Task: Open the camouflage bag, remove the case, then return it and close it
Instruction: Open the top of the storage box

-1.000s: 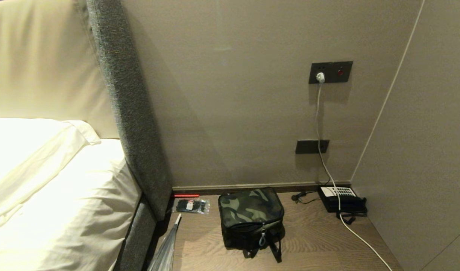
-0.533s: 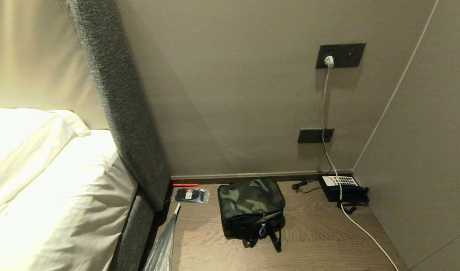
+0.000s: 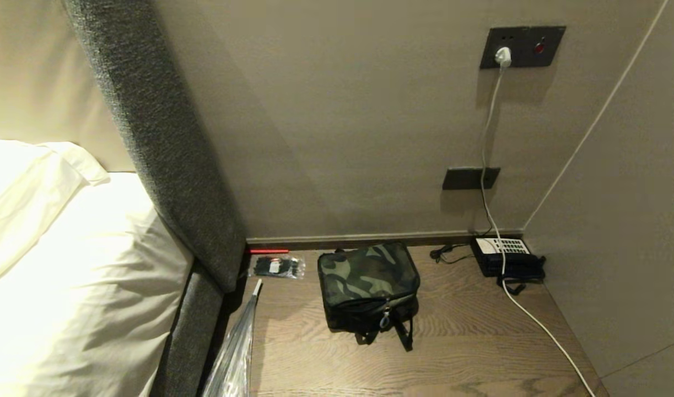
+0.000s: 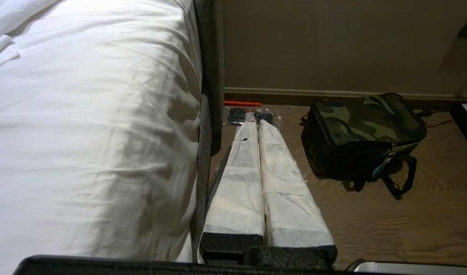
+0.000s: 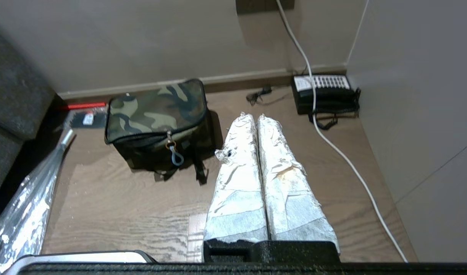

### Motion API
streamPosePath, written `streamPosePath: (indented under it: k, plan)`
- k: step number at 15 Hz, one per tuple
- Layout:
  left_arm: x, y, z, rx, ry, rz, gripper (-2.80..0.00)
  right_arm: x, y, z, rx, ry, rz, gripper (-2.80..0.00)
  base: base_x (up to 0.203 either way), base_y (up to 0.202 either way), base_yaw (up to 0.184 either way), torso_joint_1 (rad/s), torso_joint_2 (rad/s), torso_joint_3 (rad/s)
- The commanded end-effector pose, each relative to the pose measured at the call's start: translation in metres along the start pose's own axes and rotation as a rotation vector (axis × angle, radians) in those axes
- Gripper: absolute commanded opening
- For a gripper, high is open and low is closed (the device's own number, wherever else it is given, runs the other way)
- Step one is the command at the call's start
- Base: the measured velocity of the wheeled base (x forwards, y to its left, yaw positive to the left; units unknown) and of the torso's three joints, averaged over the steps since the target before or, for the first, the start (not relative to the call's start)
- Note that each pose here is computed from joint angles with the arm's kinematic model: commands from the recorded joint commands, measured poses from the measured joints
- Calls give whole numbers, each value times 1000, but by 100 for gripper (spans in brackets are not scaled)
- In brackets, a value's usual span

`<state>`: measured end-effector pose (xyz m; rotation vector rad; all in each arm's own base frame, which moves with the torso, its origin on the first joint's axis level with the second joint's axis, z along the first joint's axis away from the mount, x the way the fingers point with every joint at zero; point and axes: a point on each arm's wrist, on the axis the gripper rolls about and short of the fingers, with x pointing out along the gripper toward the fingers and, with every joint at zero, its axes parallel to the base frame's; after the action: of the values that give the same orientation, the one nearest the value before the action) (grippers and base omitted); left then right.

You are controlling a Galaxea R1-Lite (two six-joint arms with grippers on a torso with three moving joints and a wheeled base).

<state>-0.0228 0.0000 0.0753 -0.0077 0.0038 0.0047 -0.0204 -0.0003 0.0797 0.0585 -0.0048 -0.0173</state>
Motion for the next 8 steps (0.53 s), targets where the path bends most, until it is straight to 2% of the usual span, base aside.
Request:
streamPosePath:
  k: [1, 8]
  plan:
    - [0, 0, 0, 0, -1, 1, -280, 1, 0, -5, 0, 18, 0, -280, 0, 0, 0, 0, 2, -193]
    - [0, 0, 0, 0, 1, 1, -280, 1, 0, -5, 1, 18, 0, -280, 0, 0, 0, 2, 5, -199]
